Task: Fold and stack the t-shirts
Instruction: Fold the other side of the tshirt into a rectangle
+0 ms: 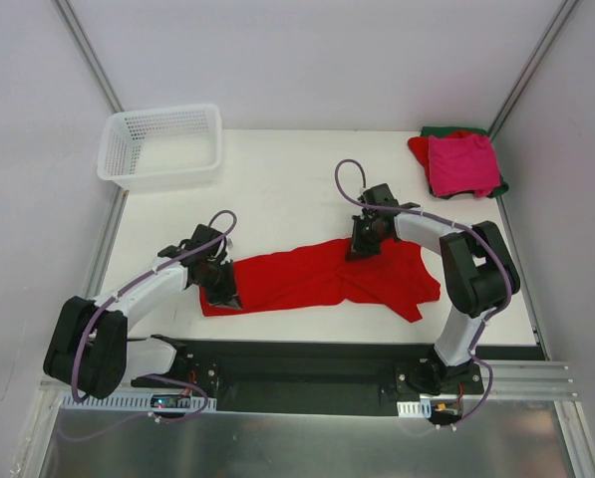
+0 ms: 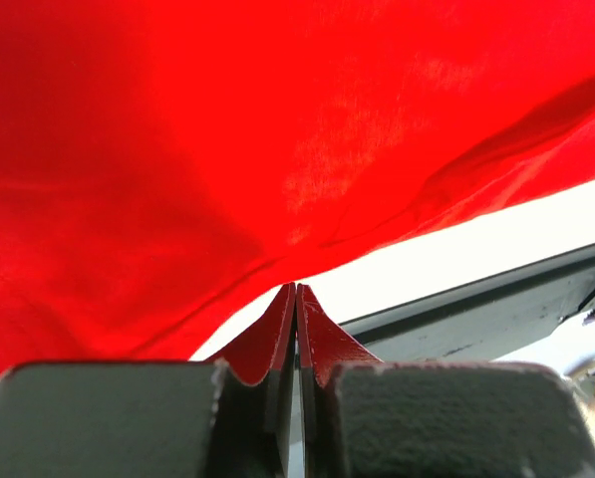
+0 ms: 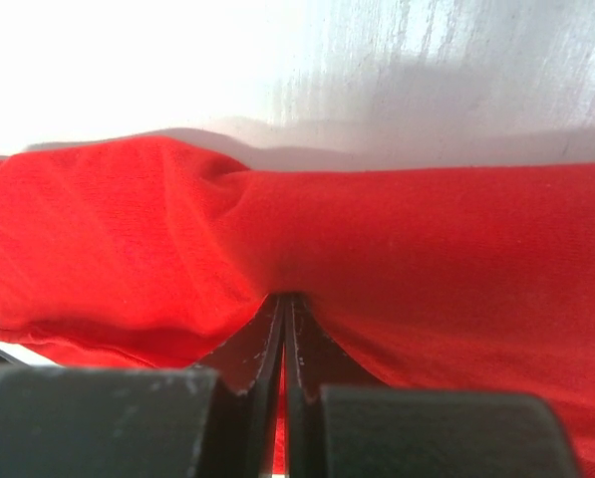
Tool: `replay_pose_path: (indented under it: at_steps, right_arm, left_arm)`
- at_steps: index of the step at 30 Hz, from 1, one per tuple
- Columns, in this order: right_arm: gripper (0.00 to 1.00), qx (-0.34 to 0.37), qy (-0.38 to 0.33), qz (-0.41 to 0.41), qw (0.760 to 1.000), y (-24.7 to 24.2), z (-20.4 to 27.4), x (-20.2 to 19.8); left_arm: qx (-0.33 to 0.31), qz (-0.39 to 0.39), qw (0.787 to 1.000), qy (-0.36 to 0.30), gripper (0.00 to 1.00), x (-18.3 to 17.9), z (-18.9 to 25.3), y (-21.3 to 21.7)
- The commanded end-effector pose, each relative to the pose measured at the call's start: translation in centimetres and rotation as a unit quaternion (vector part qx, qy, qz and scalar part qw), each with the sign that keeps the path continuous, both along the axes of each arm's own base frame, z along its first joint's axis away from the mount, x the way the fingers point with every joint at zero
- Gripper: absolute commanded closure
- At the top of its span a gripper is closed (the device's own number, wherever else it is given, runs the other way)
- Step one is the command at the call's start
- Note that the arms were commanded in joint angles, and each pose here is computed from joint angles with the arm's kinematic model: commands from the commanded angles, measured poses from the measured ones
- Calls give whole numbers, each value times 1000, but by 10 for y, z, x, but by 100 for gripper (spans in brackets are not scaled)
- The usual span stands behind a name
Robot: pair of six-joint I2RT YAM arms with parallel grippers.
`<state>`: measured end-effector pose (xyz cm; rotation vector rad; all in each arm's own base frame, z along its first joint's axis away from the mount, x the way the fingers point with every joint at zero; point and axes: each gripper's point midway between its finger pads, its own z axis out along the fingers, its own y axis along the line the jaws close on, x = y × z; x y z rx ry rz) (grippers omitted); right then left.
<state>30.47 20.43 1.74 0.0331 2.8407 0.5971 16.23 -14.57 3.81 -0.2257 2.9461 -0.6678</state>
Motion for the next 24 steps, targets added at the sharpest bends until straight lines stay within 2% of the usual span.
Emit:
replay_pose_path:
  at_steps: [1, 6, 11, 18, 24]
  right_arm:
    - [99, -44, 23, 1, 999, -14, -28, -9]
    - [99, -43, 23, 1, 999, -14, -27, -9]
    - [99, -47, 22, 1, 999, -16, -26, -10]
    - [99, -54, -8, -1, 999, -21, -4, -6]
    - [99, -75, -74, -3, 994, -35, 40, 2]
  left_arm:
    - [-11, 7, 1000, 29, 100, -20, -1, -3]
    - [-22, 8, 1000, 17, 100, -24, 5, -7]
    - [-39, 4, 996, -84, 100, -2, 38, -14]
    - [-95, 20, 982, -164, 100, 25, 68, -30]
    - [-108, 36, 978, -176, 100, 52, 48, -42]
